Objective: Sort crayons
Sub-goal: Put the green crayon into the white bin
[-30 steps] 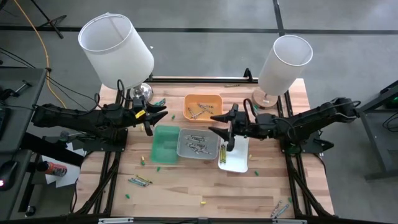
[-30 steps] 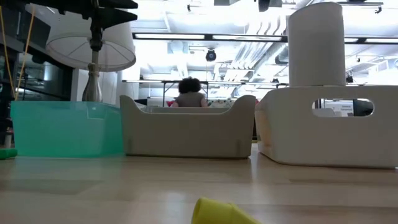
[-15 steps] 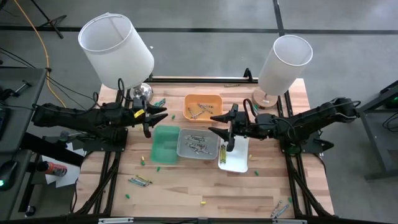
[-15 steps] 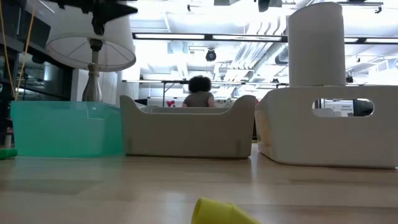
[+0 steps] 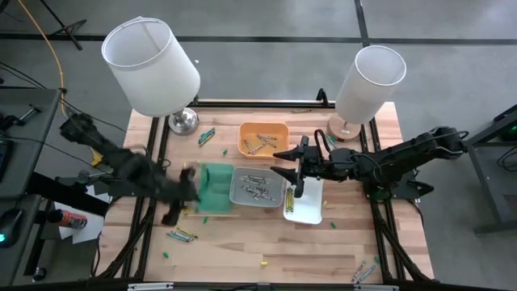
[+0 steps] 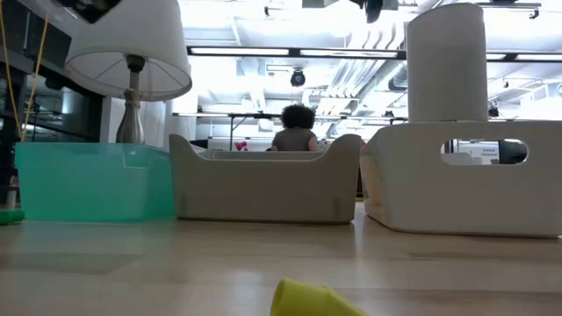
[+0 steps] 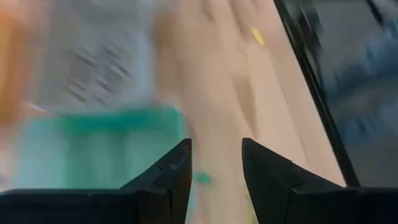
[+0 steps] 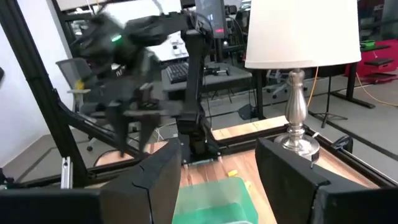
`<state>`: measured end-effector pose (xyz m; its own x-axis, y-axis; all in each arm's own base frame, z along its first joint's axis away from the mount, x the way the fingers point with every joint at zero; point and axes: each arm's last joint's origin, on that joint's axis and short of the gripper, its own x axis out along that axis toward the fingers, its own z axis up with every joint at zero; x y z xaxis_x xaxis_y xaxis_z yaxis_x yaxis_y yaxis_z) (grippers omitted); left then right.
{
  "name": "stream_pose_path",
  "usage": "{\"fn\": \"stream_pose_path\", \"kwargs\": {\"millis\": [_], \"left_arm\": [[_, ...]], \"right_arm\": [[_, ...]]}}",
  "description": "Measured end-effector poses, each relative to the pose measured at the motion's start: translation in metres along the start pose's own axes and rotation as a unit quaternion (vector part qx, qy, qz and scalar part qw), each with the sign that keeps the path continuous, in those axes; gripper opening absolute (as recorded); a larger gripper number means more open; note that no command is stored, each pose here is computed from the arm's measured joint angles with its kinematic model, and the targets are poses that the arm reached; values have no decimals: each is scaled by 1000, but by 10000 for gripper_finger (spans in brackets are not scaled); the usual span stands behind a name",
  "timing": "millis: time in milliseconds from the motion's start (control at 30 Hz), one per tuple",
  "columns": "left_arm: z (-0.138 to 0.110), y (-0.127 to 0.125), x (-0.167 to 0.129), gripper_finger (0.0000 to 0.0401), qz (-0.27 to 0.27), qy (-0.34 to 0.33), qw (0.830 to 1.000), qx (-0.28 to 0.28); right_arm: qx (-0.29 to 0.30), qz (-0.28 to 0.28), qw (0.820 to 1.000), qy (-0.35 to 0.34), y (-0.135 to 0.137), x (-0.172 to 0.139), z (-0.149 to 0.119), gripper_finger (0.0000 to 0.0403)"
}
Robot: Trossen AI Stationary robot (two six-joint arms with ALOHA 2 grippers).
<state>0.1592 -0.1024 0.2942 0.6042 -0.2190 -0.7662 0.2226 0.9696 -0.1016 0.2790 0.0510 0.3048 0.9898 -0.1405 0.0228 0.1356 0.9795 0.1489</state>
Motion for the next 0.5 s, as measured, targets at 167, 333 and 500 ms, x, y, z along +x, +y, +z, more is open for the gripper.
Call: {"fn": "stream_pose_path", "kwargs": {"millis": [167, 333, 500], "left_arm": [[-26, -39, 32, 129, -28, 101, 994, 36], [-56, -61, 65, 129, -10, 171, 983, 58], [-76, -62, 89, 129, 21, 214, 975, 60]], "right_arm": [[-6, -2, 1000, 15, 0, 0, -3, 200], [-10, -4, 1000, 26, -1, 0, -5, 200], [-12, -5, 999, 33, -1, 0, -7, 200]]}}
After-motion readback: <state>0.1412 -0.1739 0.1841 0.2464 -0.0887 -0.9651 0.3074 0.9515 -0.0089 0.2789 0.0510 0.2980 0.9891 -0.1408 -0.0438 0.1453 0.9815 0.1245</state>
